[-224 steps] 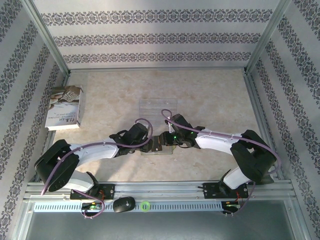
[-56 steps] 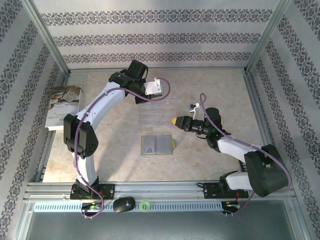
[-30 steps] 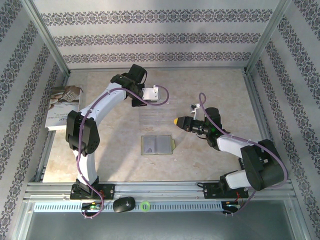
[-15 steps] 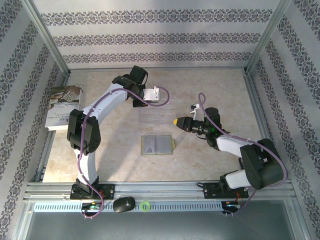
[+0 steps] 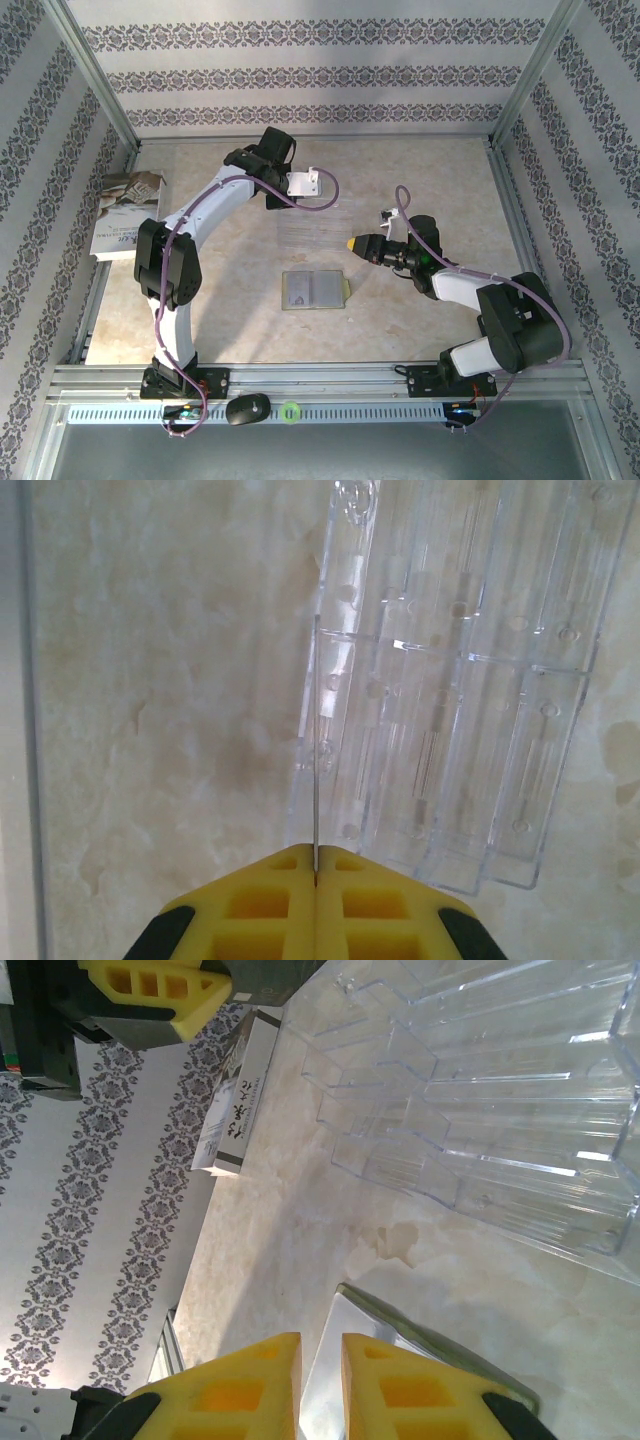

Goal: Take the credit cards out of the card holder

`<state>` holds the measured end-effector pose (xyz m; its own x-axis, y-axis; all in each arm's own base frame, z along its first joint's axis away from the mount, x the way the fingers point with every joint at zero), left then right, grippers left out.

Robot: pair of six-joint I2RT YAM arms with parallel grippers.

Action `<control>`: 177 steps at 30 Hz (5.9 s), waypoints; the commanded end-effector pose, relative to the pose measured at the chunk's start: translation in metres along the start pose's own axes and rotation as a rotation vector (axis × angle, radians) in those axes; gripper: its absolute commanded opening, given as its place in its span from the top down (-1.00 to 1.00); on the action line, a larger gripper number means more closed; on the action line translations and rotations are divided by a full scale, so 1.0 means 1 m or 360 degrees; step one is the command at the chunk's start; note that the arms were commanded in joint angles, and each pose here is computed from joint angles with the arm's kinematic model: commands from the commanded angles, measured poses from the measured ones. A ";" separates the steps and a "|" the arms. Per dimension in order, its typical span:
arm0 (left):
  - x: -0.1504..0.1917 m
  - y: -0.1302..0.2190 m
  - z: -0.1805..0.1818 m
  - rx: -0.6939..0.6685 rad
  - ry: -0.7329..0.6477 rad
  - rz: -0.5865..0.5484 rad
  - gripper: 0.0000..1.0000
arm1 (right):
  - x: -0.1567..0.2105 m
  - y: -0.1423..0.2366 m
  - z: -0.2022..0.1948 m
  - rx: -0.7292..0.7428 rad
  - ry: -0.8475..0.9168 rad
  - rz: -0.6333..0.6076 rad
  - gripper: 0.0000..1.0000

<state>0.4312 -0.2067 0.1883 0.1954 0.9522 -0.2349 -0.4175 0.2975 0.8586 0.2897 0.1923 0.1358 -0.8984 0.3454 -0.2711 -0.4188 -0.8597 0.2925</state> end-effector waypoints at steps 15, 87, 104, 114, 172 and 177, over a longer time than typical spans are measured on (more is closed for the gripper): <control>0.015 -0.027 -0.002 0.0051 -0.0040 0.0076 1.00 | -0.006 0.003 0.008 -0.0058 0.0057 -0.0019 0.62; 0.032 0.132 -0.155 -0.0406 0.2354 -0.1038 0.14 | 0.141 -0.122 -0.003 0.1070 0.1329 0.0611 1.00; -0.028 0.013 -0.212 0.0136 0.2311 -0.0970 0.95 | 0.134 -0.100 0.011 0.0464 0.0876 0.0443 1.00; -0.021 -0.016 -0.231 0.0183 0.2391 -0.0744 1.00 | 0.130 -0.091 0.005 0.0506 0.0815 0.0381 1.00; -0.122 -0.070 -0.246 0.0949 0.2019 -0.0376 1.00 | 0.053 0.010 0.002 0.0858 0.0404 -0.0298 0.47; -0.116 -0.040 -0.215 0.0732 0.2047 -0.0586 0.96 | 0.057 0.001 0.010 0.0792 0.0418 -0.0216 0.43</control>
<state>0.2295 -0.3227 0.0567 -0.8395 0.3327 -0.4295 -0.0817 0.7042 0.7053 0.2367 0.2135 0.1302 -0.7862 0.2877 -0.5468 -0.6106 -0.4974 0.6162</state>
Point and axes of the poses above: each hand's point on the last joint's axis, 136 mm out from that joint toward the fingers, its own y axis back along the fingers, its own z axis along the line the jaws close on, x = y × z, the point moved 3 cm from there along y, back along the fingers, and after that the axes turned 11 degrees about -y, right-handed, at the moved point
